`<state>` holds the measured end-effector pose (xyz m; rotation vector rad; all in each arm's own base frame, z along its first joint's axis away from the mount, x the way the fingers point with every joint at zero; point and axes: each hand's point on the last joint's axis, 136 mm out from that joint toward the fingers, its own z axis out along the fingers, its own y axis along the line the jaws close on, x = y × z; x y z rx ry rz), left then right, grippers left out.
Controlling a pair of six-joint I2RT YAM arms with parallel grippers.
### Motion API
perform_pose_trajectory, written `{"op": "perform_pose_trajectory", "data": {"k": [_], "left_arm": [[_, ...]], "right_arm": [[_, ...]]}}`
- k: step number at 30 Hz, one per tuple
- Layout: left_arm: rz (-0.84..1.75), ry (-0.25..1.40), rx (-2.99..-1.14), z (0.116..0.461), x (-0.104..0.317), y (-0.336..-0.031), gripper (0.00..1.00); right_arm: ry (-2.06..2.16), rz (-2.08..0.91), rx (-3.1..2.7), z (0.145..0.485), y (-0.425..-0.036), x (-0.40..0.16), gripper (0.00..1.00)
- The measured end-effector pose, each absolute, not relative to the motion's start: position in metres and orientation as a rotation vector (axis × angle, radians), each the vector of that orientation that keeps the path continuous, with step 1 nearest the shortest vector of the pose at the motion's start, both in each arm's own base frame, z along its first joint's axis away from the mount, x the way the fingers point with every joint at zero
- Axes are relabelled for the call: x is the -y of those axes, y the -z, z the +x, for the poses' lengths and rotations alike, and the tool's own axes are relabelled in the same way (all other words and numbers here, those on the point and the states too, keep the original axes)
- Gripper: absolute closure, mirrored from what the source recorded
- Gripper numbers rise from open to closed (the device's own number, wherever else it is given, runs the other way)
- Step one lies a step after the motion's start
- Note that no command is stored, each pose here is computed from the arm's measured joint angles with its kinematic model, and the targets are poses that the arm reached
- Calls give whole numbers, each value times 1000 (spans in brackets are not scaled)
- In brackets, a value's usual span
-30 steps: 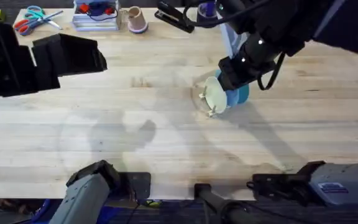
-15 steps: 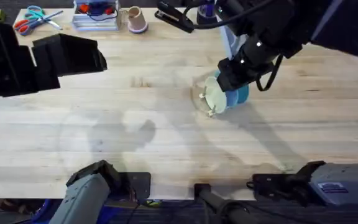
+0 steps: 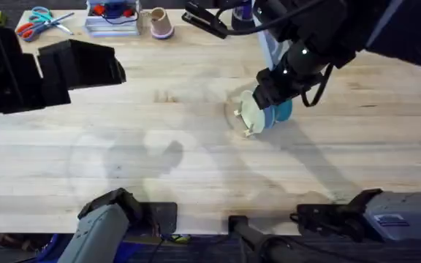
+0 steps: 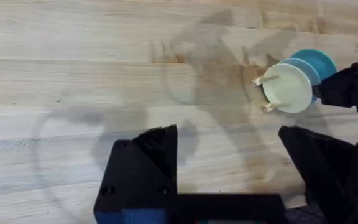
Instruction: Pick up the plates from the table one by one and place each into a slot on the dish rack.
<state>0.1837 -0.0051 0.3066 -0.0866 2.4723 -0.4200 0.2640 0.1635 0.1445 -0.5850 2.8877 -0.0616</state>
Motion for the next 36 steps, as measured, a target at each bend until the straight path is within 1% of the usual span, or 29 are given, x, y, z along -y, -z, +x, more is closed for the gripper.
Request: {"op": "perform_pose_trajectory", "data": {"k": [13, 25, 27, 30, 34, 36], "left_arm": [[-86, 420, -2472, 184, 5, -307, 7], [-86, 423, -2471, 184, 6, -307, 7], [-86, 423, -2471, 184, 6, -307, 7], [-86, 423, -2471, 184, 5, -307, 7], [-86, 423, -2471, 184, 5, -307, 7], [-86, 423, -2471, 184, 5, -307, 7]], "right_arm": [[44, -578, -2864, 265, -150, -164, 795], [-70, -525, -2689, 253, -207, -155, 783], [-91, -516, -2656, 249, -218, -153, 752], [-113, -505, -2619, 239, -232, -146, 652], [-138, -492, -2575, 223, -250, -134, 456], [-158, -482, -2539, 215, -260, -129, 332]]}}
